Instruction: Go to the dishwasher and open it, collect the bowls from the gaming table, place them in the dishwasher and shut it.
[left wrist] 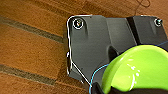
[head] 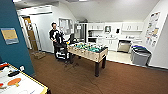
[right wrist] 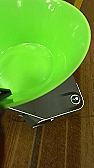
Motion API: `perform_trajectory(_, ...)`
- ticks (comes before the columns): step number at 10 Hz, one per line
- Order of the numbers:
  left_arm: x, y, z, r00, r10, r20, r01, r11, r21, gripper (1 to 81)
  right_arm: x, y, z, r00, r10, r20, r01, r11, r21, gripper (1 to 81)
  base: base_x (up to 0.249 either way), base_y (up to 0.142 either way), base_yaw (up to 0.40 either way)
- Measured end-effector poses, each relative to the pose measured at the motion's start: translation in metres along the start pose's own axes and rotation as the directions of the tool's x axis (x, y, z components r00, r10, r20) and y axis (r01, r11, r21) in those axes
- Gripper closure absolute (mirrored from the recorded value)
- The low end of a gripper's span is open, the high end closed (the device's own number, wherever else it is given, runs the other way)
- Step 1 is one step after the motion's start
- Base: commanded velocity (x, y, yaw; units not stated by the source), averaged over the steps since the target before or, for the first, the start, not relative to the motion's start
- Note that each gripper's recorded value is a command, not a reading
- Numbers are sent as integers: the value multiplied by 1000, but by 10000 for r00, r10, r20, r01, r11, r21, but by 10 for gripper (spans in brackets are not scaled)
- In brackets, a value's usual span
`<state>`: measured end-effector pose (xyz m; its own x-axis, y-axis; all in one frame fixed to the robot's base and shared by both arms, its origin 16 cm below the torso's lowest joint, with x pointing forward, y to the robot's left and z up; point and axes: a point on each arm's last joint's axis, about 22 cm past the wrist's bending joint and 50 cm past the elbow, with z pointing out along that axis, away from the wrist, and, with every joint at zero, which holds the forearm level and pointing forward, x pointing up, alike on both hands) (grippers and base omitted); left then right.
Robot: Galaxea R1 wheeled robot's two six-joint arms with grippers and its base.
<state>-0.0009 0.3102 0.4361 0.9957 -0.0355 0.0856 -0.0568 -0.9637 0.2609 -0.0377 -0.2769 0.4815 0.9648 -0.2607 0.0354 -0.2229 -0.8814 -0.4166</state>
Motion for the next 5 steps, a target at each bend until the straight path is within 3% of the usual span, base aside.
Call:
perform_trajectory(2,0,0,0,10000,5,-10,-5,10000,-7,811,0,0,0,10000,-1,-2,1,10000,1,811,0,0,-173)
perform_trajectory(5,5,4,0,9997,2,-250,-8,9998,-214,811,0,0,0,10000,-2,-6,2,10000,2,811,0,0,-376)
